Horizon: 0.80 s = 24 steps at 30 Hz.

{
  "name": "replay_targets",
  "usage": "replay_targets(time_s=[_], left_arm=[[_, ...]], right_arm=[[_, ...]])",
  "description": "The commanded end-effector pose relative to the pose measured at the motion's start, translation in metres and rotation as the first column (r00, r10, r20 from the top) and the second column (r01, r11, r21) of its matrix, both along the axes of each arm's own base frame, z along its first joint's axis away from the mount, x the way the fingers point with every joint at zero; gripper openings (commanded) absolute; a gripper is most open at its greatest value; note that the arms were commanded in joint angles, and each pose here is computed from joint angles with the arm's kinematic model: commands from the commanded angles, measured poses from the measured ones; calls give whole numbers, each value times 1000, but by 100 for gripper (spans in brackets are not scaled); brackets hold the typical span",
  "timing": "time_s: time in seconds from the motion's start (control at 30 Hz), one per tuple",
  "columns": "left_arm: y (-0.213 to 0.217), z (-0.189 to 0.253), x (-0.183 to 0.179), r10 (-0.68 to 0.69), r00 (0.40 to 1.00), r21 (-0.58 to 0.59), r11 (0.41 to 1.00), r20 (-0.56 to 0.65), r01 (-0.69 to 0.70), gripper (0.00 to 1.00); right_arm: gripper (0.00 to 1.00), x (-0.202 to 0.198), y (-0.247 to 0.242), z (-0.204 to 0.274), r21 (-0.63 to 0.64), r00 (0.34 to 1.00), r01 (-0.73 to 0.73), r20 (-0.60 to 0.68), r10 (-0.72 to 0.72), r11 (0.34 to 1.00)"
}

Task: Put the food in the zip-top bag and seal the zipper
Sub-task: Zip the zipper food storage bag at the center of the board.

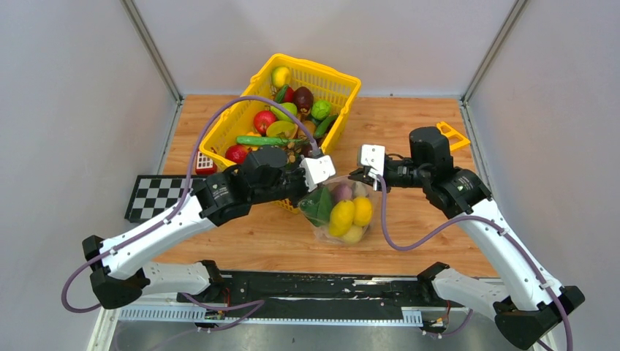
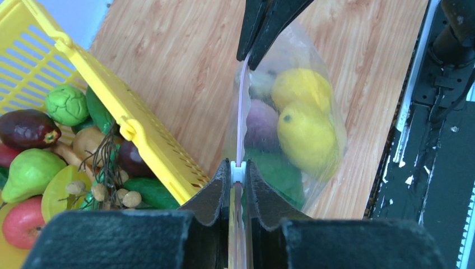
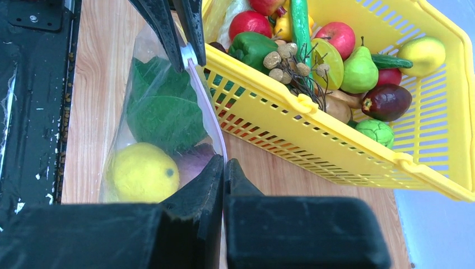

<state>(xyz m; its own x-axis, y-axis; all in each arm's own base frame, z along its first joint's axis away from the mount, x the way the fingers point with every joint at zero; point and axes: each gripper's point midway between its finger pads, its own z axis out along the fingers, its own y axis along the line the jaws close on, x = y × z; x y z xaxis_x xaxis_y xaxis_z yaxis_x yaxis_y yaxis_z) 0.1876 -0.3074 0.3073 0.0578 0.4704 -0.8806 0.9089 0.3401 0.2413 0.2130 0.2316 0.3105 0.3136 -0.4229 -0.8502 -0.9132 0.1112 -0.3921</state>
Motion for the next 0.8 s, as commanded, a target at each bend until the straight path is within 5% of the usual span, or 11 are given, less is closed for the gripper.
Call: replay_targets(time_s=[0.0, 0.77], left_arm=[[19, 7, 0, 31, 999, 15, 999, 43, -32, 0], [63, -9, 6, 165, 984, 116, 978, 61, -171, 0]], right_arm=[[0, 7, -9, 21, 28, 995, 63, 80, -65, 998], [0, 15, -18, 11, 3, 988, 145, 61, -145, 989]])
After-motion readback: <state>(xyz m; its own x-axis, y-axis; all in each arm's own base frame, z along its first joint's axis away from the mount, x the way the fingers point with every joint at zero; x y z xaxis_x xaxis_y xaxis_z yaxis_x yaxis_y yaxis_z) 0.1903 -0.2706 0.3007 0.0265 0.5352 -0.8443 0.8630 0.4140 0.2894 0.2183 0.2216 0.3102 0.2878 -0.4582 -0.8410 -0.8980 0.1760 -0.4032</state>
